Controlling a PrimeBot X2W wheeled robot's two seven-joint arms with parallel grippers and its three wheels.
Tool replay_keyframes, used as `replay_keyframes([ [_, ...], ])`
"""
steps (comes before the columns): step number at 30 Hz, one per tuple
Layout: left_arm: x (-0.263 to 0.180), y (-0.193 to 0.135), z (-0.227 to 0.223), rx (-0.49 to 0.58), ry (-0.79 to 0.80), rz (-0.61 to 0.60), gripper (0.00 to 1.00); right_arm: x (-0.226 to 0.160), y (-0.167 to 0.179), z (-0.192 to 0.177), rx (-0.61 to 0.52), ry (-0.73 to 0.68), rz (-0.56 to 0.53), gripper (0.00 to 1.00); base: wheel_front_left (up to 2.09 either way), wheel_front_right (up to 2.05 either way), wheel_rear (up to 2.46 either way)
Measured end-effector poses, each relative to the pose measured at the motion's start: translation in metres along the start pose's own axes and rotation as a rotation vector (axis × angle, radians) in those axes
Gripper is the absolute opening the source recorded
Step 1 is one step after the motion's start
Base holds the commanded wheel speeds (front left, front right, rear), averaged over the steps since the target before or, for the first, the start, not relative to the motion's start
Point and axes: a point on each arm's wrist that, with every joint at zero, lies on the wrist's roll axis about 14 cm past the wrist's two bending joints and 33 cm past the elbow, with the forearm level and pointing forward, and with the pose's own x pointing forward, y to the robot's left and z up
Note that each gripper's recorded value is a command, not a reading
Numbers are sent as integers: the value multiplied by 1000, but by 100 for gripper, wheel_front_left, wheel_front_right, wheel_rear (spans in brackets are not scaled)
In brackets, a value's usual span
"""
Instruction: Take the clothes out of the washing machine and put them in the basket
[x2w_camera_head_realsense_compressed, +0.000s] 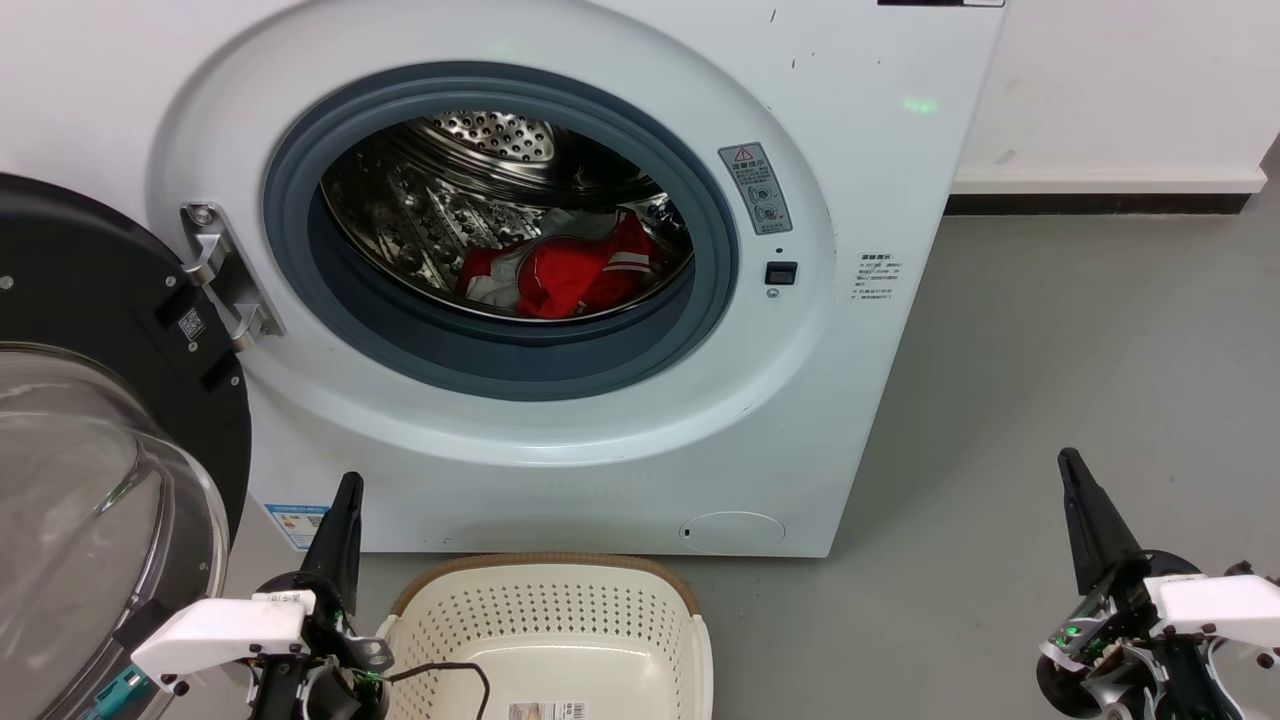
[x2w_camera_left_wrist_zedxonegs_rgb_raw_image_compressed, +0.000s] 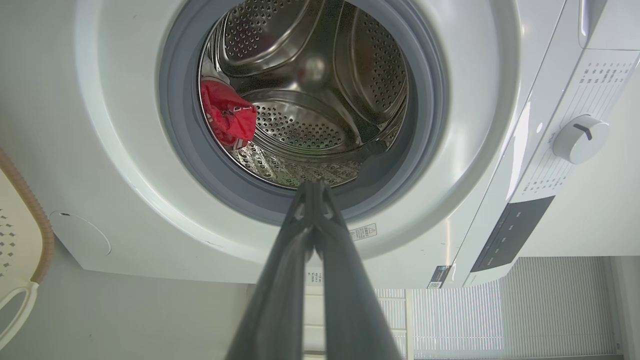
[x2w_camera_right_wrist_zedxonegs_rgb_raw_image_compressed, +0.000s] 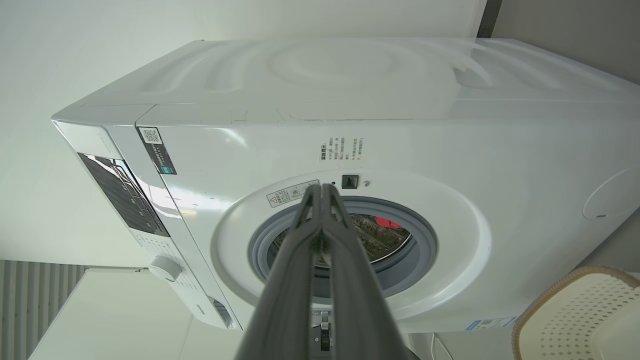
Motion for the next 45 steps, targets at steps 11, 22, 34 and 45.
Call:
replay_keyframes([
  [11,0,0,0,0,0,0,0,0,0,0,0,0,0,0,0,0,0],
  [22,0,0,0,0,0,0,0,0,0,0,0,0,0,0,0,0,0],
  [34,0,0,0,0,0,0,0,0,0,0,0,0,0,0,0,0,0],
  [45,-13,26,3,28,-24,78,100,-14,-29,2,-18,-21,-87,100,0,0,0],
])
